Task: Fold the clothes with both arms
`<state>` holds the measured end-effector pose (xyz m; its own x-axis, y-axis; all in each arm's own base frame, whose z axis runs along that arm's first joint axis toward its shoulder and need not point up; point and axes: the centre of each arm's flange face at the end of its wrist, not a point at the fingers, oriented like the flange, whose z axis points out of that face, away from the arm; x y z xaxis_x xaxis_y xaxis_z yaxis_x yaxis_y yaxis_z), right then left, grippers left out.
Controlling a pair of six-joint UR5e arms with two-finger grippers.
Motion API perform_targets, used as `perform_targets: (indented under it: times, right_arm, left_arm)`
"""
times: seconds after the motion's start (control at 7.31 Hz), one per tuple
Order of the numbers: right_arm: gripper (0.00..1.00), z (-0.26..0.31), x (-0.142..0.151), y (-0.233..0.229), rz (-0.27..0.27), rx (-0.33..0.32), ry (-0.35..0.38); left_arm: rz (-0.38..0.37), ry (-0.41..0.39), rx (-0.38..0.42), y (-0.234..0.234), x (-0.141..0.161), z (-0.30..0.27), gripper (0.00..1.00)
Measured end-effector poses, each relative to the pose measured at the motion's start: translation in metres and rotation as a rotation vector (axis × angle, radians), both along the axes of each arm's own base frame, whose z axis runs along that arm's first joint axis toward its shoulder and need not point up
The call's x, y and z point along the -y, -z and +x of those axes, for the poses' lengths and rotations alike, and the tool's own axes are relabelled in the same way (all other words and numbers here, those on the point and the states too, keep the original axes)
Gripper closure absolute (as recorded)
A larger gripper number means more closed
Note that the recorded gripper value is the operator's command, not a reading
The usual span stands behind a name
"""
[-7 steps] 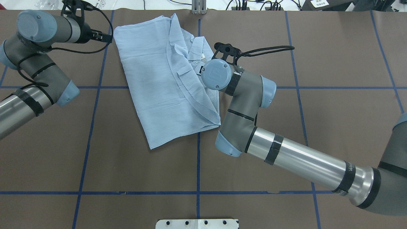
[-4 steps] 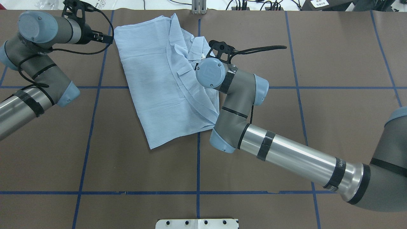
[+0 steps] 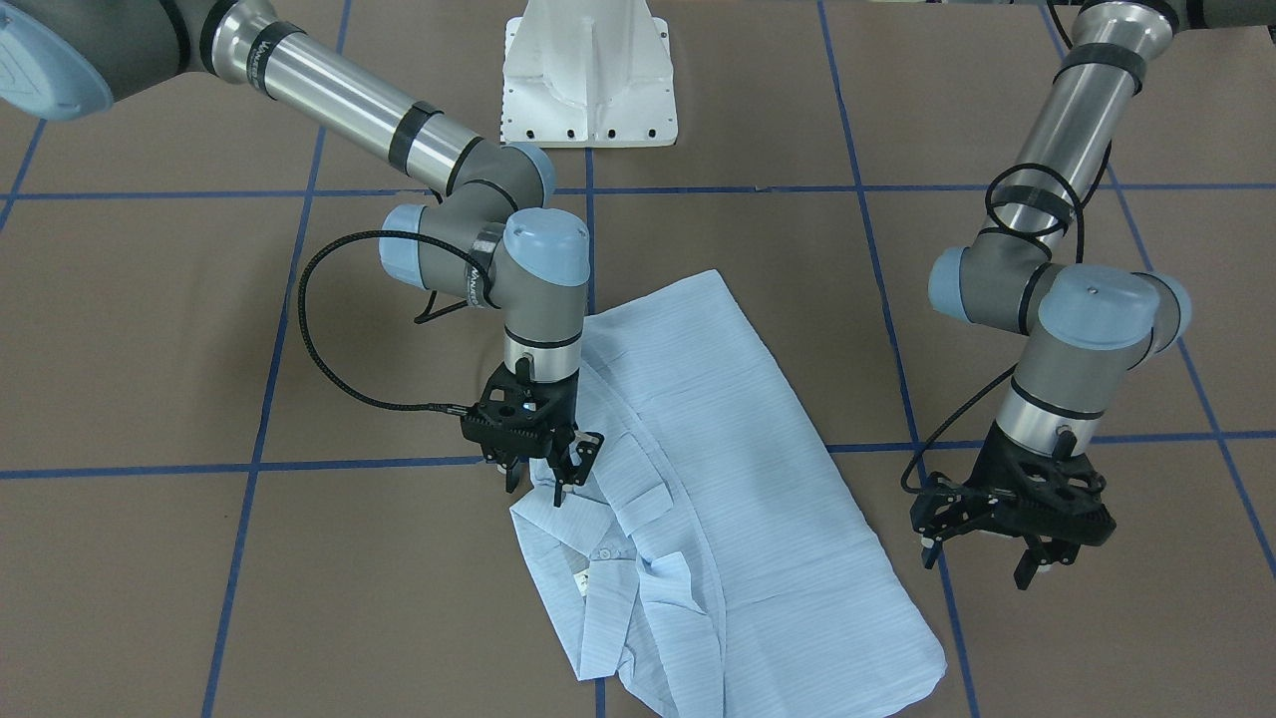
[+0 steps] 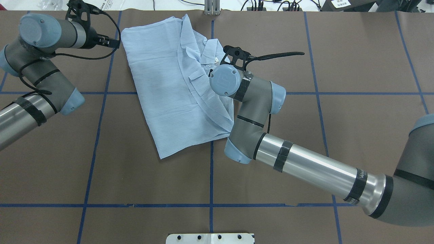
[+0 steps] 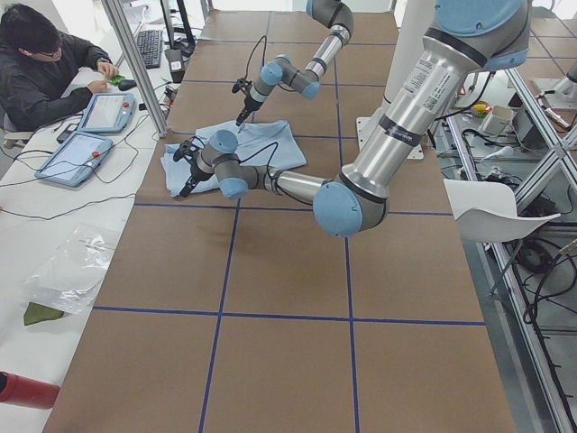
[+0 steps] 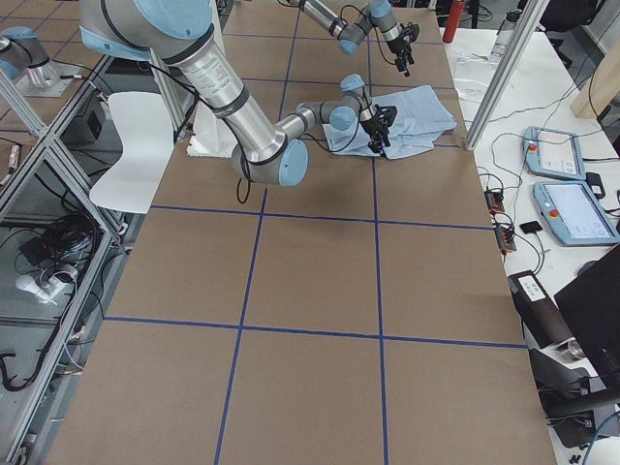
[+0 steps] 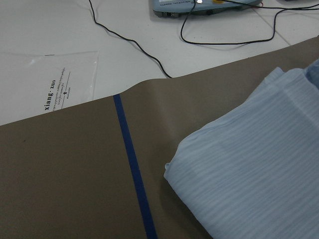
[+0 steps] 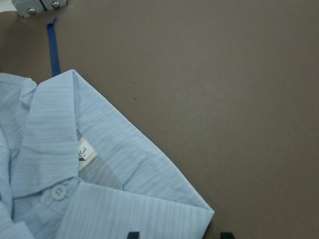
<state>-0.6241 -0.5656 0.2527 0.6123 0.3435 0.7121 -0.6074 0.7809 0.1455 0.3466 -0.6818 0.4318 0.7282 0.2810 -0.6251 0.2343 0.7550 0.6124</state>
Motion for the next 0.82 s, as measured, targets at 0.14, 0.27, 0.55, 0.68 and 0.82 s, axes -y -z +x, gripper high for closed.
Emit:
perform_targets:
  times: [0.14,0.27,0.55,0.68,0.82]
  right_arm:
    - [0.4,-0.002,-0.002,-0.0023,-0.006,-0.007,0.002]
    - [0.49,-0.0032,-0.0031,-0.004,-0.012,-0.014,0.002]
    - [0.97,-0.0041,-0.0036,-0.0038,-0.016,-0.016,0.0]
    - [1.0,-0.0043,-0.0036,-0.0025,-0.016,-0.014,-0.001]
    - [1.0,-0.0043,-0.0036,-0.0012,-0.017,-0.011,-0.002]
  left_arm:
    - [0.0,0.0,0.0,0.0,-0.0001,0.0,0.0]
    - [0.001,0.0,0.0,0.0002,-0.0002,0.0,0.0]
    - [-0.002,0.0,0.001,-0.0028,-0.0012,-0.0008,0.0]
    - [-0.003,0.0,0.002,-0.004,-0.0018,-0.0012,0.0]
    - [-0.003,0.0,0.002,-0.0042,-0.0019,-0.0013,0.0]
